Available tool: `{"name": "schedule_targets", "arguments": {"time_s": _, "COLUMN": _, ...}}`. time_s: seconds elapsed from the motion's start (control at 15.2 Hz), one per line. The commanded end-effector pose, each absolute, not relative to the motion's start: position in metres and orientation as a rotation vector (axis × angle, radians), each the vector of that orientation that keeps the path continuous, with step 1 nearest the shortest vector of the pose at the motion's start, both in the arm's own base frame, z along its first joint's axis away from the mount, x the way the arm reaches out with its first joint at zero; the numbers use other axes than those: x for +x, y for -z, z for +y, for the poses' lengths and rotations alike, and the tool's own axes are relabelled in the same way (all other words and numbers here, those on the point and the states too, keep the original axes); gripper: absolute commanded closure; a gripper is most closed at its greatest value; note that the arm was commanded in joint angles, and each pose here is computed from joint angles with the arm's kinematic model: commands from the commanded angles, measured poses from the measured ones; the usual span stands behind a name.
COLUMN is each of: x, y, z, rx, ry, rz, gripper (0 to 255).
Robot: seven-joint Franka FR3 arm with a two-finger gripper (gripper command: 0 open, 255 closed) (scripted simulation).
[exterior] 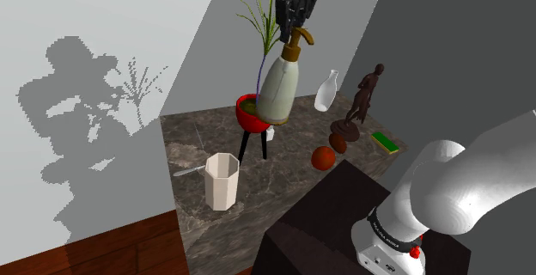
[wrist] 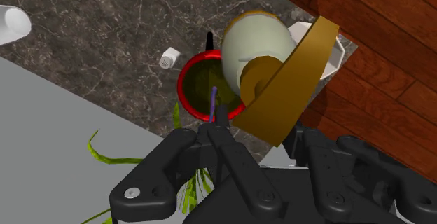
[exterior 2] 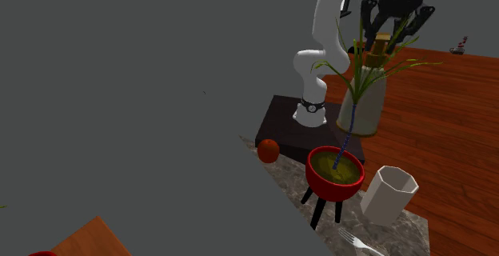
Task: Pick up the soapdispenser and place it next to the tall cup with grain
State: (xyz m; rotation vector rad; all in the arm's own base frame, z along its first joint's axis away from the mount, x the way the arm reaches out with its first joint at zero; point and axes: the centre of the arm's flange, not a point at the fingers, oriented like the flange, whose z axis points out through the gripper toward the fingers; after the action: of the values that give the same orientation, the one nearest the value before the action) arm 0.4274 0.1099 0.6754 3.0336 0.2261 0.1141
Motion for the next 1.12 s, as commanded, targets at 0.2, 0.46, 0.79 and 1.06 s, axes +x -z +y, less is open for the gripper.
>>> {"name": "schedule_targets", "arguments": {"time_s": 0.2, "x": 0.424, "y": -0.653, "z": 0.124, "rx": 3.034, "ry": -0.114, "rz": 0.224, "gripper": 255}}
{"name": "schedule_targets", "arguments": {"time_s": 0.46, "x": 0.424, "y": -0.632, "z": 0.124, "rx": 3.034, "ry": -0.114, "rz": 0.224, "gripper": 255}}
{"name": "schedule_targets", "arguments": {"time_s": 0.79, "x": 0.424, "y": -0.606, "z": 0.124, "rx": 3.034, "ry": -0.114, "rz": 0.224, "gripper": 255}}
{"name": "schedule_targets", "arguments": {"time_s": 1.06, "x": 0.424, "y": -0.585, "z": 0.124, "rx": 3.034, "ry": -0.114, "rz": 0.224, "gripper": 255}}
